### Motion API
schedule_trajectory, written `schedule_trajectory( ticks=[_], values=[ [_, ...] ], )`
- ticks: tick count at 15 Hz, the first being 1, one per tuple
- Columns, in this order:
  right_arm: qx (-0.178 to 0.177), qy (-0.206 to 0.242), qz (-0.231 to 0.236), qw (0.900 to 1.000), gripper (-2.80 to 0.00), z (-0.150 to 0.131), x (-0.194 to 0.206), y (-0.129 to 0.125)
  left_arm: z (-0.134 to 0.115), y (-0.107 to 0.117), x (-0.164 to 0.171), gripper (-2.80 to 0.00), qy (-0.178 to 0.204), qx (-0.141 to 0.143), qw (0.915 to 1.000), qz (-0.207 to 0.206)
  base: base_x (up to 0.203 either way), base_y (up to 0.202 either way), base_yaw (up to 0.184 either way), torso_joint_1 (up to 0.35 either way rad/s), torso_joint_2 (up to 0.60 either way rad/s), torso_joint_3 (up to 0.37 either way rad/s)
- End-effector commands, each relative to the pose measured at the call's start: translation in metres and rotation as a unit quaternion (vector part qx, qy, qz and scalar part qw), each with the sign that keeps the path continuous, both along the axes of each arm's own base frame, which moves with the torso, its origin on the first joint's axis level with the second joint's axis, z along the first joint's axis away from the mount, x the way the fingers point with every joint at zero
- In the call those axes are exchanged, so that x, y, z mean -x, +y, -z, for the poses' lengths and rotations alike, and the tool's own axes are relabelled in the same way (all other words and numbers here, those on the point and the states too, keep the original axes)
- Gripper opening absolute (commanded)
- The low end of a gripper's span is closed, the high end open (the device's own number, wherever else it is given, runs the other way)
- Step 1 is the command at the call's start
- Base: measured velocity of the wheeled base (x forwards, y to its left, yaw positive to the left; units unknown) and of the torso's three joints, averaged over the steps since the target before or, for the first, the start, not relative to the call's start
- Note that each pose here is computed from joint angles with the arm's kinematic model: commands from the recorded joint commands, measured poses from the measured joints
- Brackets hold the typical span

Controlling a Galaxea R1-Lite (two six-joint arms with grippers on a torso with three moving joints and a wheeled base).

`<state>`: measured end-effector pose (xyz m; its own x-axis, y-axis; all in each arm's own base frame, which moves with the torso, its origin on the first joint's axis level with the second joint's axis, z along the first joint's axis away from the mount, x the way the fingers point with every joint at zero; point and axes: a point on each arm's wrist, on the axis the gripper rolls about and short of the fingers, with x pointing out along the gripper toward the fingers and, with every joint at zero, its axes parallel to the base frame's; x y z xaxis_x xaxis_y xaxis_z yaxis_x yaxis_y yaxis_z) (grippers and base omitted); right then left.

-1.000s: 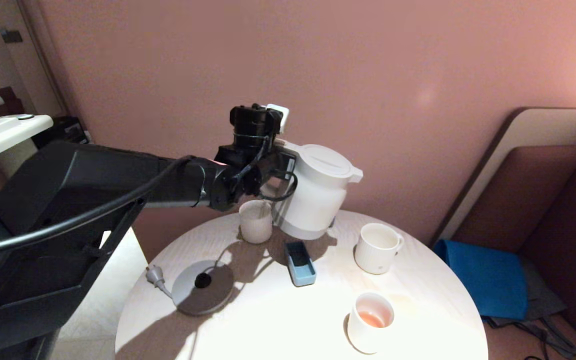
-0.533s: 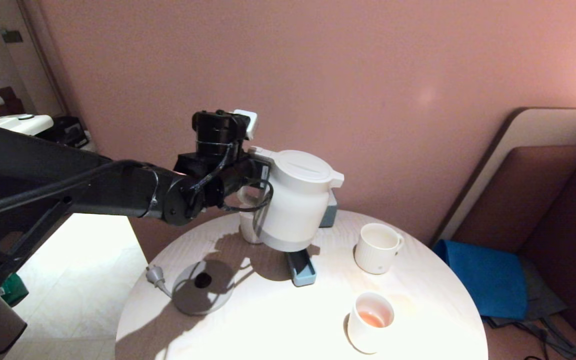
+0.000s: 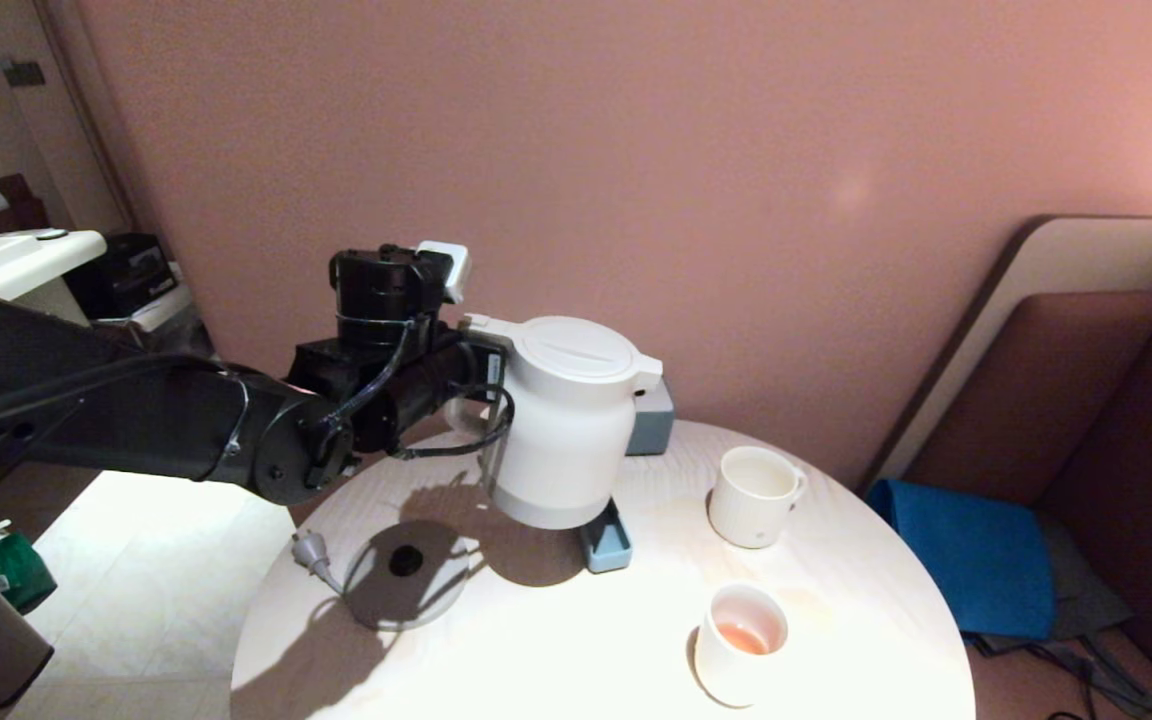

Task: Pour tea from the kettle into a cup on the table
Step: Pour water into the cup

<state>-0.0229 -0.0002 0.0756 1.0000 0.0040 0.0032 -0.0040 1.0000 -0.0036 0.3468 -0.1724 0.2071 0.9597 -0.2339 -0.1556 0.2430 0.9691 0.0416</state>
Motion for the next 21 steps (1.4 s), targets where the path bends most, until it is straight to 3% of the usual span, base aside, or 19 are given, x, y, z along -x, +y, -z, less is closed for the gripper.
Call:
schedule_trajectory(
  ticks=[1, 18, 21],
  values=[
    [0.0, 0.0, 0.0, 1.0, -2.8, 0.0, 0.0, 0.0, -0.003, 0.008, 0.005, -2.8, -0.001, 0.009, 0.9999, -0.009, 0.0, 0.0, 0.0, 0.0, 0.0, 0.0],
    [-0.003, 0.002, 0.0, 1.0, -2.8, 0.0, 0.0, 0.0, -0.001, 0.011, 0.007, -2.8, 0.004, 0.008, 0.9999, -0.012, 0.0, 0.0, 0.0, 0.0, 0.0, 0.0],
    [0.002, -0.033, 0.005, 0.999, -2.8, -0.013, 0.003, 0.0, 0.003, 0.012, 0.008, -2.8, 0.01, 0.006, 0.9998, -0.014, 0.0, 0.0, 0.0, 0.0, 0.0, 0.0]
  ],
)
